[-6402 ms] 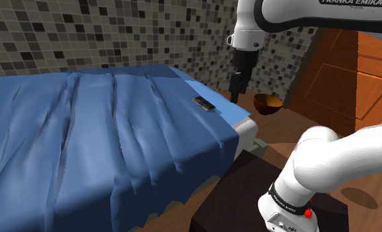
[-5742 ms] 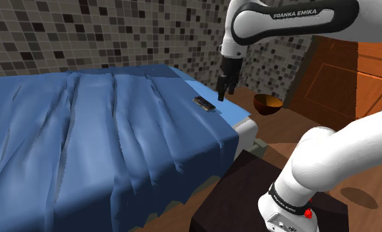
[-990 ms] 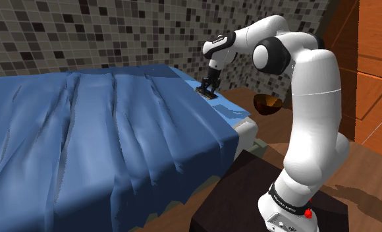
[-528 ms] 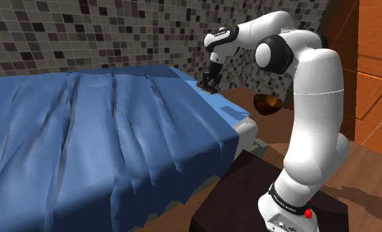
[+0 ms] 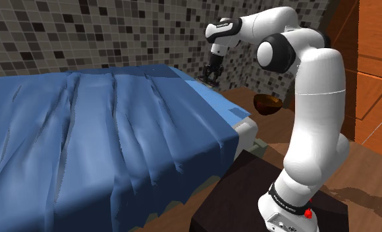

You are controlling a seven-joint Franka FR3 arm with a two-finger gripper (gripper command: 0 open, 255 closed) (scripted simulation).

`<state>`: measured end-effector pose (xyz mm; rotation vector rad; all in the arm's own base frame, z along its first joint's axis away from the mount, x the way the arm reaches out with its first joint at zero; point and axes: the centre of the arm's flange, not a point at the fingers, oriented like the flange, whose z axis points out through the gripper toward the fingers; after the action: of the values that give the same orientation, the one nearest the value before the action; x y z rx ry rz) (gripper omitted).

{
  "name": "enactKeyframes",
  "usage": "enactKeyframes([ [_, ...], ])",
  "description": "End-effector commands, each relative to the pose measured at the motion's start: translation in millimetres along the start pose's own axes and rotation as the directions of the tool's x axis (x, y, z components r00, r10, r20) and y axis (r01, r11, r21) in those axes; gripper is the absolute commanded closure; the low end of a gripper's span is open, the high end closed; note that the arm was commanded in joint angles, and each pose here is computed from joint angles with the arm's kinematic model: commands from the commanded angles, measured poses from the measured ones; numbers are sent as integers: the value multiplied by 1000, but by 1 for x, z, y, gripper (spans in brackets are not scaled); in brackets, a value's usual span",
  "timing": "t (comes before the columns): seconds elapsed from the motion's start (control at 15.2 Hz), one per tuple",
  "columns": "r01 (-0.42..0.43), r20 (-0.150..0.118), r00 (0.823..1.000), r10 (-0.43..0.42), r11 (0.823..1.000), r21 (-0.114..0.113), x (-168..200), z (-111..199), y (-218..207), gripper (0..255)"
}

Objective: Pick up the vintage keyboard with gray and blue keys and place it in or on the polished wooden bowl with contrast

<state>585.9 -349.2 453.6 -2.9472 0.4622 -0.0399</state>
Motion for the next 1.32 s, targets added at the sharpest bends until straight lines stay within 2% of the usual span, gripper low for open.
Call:
enactKeyframes([
  [0.0,0,0,1000,0,1000,0,0,-11,0,255],
  [0.07,0,0,1000,0,1000,0,0,-13,0,255],
  [1.25,0,0,1000,0,1000,0,-158,-48,174,255],
])
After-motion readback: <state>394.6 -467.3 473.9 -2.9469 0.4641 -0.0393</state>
